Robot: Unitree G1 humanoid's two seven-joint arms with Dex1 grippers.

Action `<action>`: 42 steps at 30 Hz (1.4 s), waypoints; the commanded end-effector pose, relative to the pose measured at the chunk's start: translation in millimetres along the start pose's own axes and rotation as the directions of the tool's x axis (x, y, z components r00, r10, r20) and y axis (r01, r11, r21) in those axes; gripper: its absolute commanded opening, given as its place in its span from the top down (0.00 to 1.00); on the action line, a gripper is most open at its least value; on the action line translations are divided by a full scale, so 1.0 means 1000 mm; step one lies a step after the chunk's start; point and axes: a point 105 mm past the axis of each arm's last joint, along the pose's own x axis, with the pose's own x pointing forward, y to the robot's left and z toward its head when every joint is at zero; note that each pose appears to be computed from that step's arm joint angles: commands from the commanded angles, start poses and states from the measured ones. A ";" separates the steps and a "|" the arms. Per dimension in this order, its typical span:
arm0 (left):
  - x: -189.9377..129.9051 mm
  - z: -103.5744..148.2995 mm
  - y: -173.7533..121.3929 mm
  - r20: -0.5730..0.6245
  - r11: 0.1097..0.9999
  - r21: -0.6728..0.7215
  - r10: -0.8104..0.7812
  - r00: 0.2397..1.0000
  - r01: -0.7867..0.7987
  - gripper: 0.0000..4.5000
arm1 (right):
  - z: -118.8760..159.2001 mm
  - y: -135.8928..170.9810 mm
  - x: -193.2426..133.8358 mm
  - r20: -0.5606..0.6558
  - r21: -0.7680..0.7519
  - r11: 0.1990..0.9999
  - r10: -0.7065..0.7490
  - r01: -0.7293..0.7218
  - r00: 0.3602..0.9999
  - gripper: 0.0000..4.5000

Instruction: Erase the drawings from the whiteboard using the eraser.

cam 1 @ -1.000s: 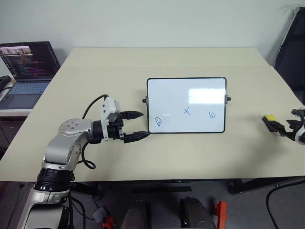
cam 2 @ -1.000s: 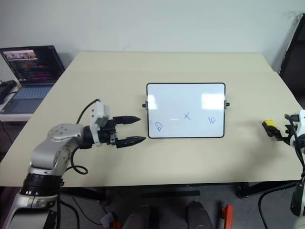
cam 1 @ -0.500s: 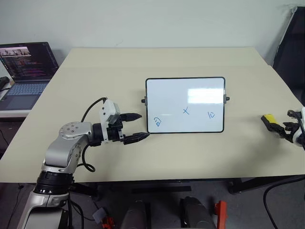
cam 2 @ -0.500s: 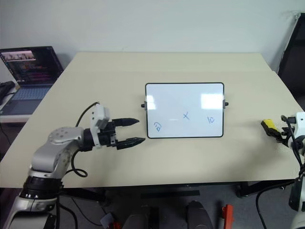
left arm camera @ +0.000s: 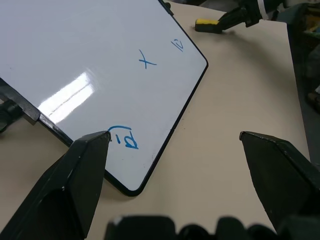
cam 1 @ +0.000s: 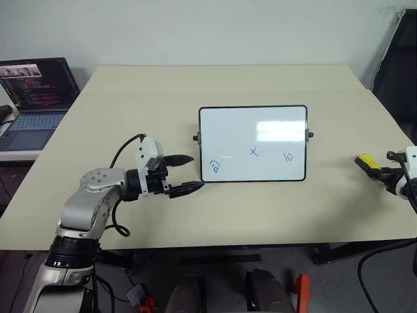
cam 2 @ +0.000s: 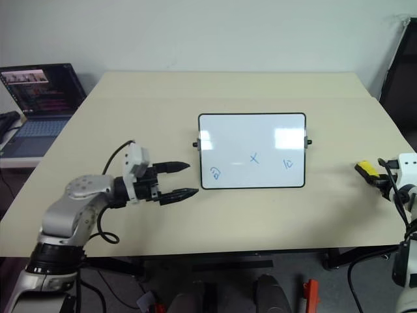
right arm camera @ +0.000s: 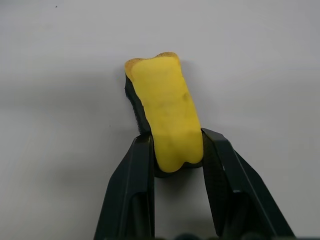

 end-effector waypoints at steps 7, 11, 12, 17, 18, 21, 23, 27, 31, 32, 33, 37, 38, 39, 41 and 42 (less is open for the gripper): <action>-0.017 0.014 0.007 0.012 0.998 0.050 0.044 0.999 -0.045 0.00 | 0.124 0.066 -0.059 0.363 -0.226 0.944 0.311 -0.241 0.878 0.78; -0.016 0.010 0.006 0.004 0.998 0.039 0.043 0.999 -0.043 0.00 | 0.145 0.168 -0.078 0.338 -0.426 0.785 0.600 -0.451 0.725 0.78; -0.015 0.007 0.005 0.004 0.999 0.033 0.042 0.999 -0.042 0.00 | 0.142 0.183 -0.075 0.311 -0.446 0.759 0.628 -0.474 0.713 0.78; -0.019 0.001 0.007 0.001 0.996 0.032 0.085 0.996 -0.085 0.00 | 0.135 0.251 -0.063 0.265 -0.547 0.645 0.738 -0.533 0.621 0.78; -0.021 -0.002 0.006 -0.008 0.995 0.034 0.095 0.995 -0.095 0.00 | 0.138 0.266 -0.059 0.285 -0.551 0.635 0.753 -0.541 0.593 0.78; -0.025 -0.012 0.006 -0.033 0.992 0.033 0.121 0.992 -0.120 0.00 | 0.145 0.301 -0.042 0.348 -0.580 0.648 0.745 -0.493 0.569 0.78; -0.028 -0.017 0.005 -0.052 0.990 0.034 0.138 0.989 -0.136 0.00 | 0.142 0.323 -0.026 0.349 -0.597 0.653 0.734 -0.465 0.582 0.78; -0.026 -0.022 0.002 -0.059 0.990 0.031 0.136 0.989 -0.134 0.00 | 0.122 0.347 0.000 0.318 -0.653 0.634 0.725 -0.414 0.611 0.78; -0.023 -0.022 -0.001 -0.049 0.991 0.022 0.132 0.990 -0.131 0.00 | 0.101 0.355 0.006 0.273 -0.696 0.592 0.742 -0.406 0.613 0.78; -0.023 -0.022 -0.001 -0.049 0.991 0.020 0.132 0.990 -0.131 0.00 | 0.097 0.356 0.007 0.264 -0.698 0.586 0.744 -0.411 0.614 0.78; -0.022 -0.023 -0.002 -0.048 0.991 0.019 0.131 0.990 -0.130 0.00 | 0.092 0.357 0.007 0.254 -0.701 0.581 0.745 -0.413 0.617 0.78; -0.023 -0.024 -0.003 -0.050 0.992 0.014 0.129 0.990 -0.128 0.00 | 0.076 0.353 0.016 0.203 -0.722 0.571 0.715 -0.391 0.669 0.78; -0.023 -0.024 -0.003 -0.051 0.992 0.013 0.128 0.990 -0.128 0.00 | 0.073 0.352 0.018 0.194 -0.723 0.572 0.706 -0.387 0.681 0.78; -0.023 -0.025 -0.003 -0.051 0.992 0.013 0.127 0.991 -0.126 0.00 | 0.070 0.352 0.020 0.176 -0.734 0.564 0.696 -0.379 0.696 0.78; -0.023 -0.025 -0.003 -0.053 0.992 0.012 0.123 0.991 -0.123 0.00 | 0.063 0.355 0.023 0.149 -0.743 0.551 0.689 -0.380 0.709 0.78; -0.022 -0.025 -0.002 -0.054 0.993 0.012 0.122 0.991 -0.121 0.00 | 0.059 0.357 0.024 0.132 -0.743 0.546 0.686 -0.387 0.715 0.78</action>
